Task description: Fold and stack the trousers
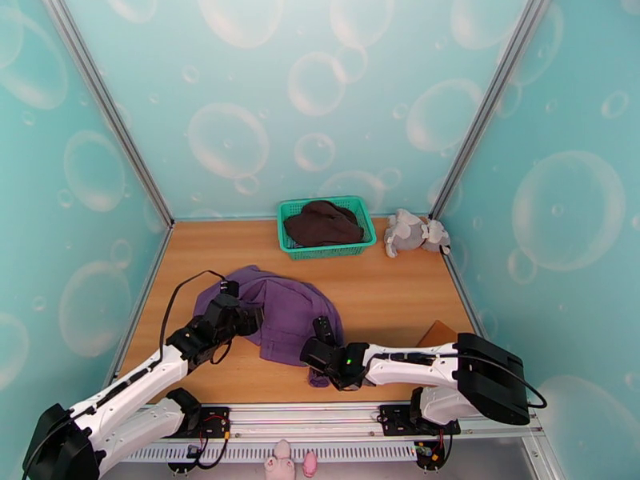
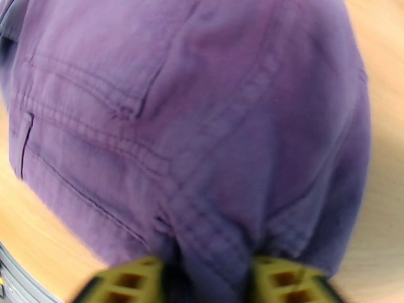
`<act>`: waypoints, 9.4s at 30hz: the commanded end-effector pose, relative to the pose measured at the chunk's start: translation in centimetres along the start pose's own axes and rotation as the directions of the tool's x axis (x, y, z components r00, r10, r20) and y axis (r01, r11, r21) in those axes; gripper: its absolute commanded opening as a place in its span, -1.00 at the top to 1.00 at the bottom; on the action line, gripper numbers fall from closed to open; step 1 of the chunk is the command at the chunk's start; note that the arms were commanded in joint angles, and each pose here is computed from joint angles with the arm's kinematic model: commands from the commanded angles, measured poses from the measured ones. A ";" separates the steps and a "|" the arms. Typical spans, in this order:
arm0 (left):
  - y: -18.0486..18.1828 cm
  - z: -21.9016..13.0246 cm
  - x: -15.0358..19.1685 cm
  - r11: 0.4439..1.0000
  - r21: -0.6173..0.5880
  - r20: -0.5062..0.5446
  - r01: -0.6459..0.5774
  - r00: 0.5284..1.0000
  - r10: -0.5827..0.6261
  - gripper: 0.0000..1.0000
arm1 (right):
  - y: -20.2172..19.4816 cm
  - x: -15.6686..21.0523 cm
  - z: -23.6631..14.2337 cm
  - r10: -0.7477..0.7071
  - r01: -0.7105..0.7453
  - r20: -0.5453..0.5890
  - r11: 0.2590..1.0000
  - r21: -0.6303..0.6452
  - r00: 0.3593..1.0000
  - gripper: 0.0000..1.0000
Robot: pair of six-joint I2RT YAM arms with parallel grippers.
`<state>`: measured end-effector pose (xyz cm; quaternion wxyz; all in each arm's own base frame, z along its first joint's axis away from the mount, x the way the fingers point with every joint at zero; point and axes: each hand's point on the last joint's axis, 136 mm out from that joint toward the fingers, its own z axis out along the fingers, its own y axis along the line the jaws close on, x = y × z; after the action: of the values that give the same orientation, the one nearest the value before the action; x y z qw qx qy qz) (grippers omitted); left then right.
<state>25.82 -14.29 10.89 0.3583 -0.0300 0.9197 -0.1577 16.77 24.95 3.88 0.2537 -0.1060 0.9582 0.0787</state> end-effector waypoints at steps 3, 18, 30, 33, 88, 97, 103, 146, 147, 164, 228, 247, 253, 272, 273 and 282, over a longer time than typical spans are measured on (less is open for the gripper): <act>-0.2 1.5 0.8 0.995 0.050 0.009 0.090 0.996 -0.091 -0.42 | -3.6 -4.8 -2.8 0.026 -0.035 0.100 0.996 0.083 0.995 1.00; 8.8 5.5 6.7 0.894 -0.381 -0.143 0.236 0.940 -0.309 -0.40 | -18.3 -17.3 -9.4 0.051 -0.171 0.357 0.934 0.313 0.933 0.19; 9.6 0.3 0.6 0.875 -0.431 0.046 0.220 0.974 -0.223 -0.48 | -7.5 -11.8 -7.3 0.043 -0.028 0.288 0.998 -0.054 0.957 -0.61; 6.5 0.0 -0.8 0.948 -0.266 0.046 0.174 0.985 -0.168 -0.48 | -8.1 -7.2 -4.3 0.144 -0.139 0.188 0.989 -0.040 0.972 -0.60; -5.6 -0.4 -3.0 0.925 0.312 0.016 0.215 0.973 -0.232 -0.41 | -18.0 -22.7 -22.0 0.124 -0.235 0.693 0.970 0.067 0.710 1.00; -3.4 -0.1 -0.2 0.890 0.225 -0.074 0.397 0.918 -0.391 -0.47 | -17.2 -24.3 -22.6 0.101 -0.198 0.711 0.979 0.055 0.696 1.00; -1.0 1.1 3.1 0.893 0.138 -0.128 0.429 0.902 -0.413 -0.47 | -16.7 -25.9 -24.4 0.079 -0.172 0.746 0.984 0.048 0.661 1.00; 9.8 -0.6 -12.1 0.835 0.106 0.407 0.541 0.742 -0.533 1.00 | -13.8 -31.3 -33.6 0.030 -0.017 0.875 1.000 -0.025 0.482 1.00; 9.9 -1.8 -13.5 0.847 0.089 0.436 0.525 0.744 -0.507 1.00 | -13.9 -31.6 -33.4 0.021 -0.014 0.875 1.000 -0.017 0.483 1.00; 14.0 -17.2 -24.6 0.865 0.005 0.670 0.501 0.640 -0.375 1.00 | -15.9 -34.9 -36.9 0.044 0.010 0.946 0.999 -0.049 0.321 1.00; 12.8 4.9 0.2 0.796 -0.194 0.022 0.574 0.814 -0.581 0.04 | -24.1 -20.3 -36.6 0.030 -0.391 0.951 0.915 0.098 0.309 0.88; 17.1 7.8 -4.7 0.814 -0.471 0.033 0.341 0.929 -0.370 -0.11 | -23.9 -20.2 -35.0 0.023 -0.369 0.935 0.922 0.116 0.353 0.89; 16.1 8.2 -2.7 0.831 -0.438 -0.004 0.343 0.924 -0.383 0.62 | -23.8 -20.1 -34.8 0.019 -0.361 0.934 0.925 0.119 0.357 0.88; 4.1 3.8 1.2 0.832 -0.554 -0.084 0.001 0.995 -0.057 0.35 | -24.0 -20.2 -34.0 0.019 -0.366 0.930 0.922 0.125 0.367 0.85; 2.5 3.9 1.3 0.860 -0.510 -0.090 -0.009 0.995 -0.043 0.26 | -24.0 -20.3 -33.9 0.021 -0.366 0.929 0.922 0.125 0.369 0.85; -4.0 2.7 -1.2 0.974 -0.226 -0.050 0.015 0.998 -0.027 0.11 | -24.2 -20.5 -33.4 0.018 -0.367 0.923 0.921 0.134 0.385 0.85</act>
<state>27.43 -18.83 8.78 0.2994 -0.0702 0.9510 -0.0310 24.38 -1.70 39.33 0.7167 0.1127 0.6882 0.0039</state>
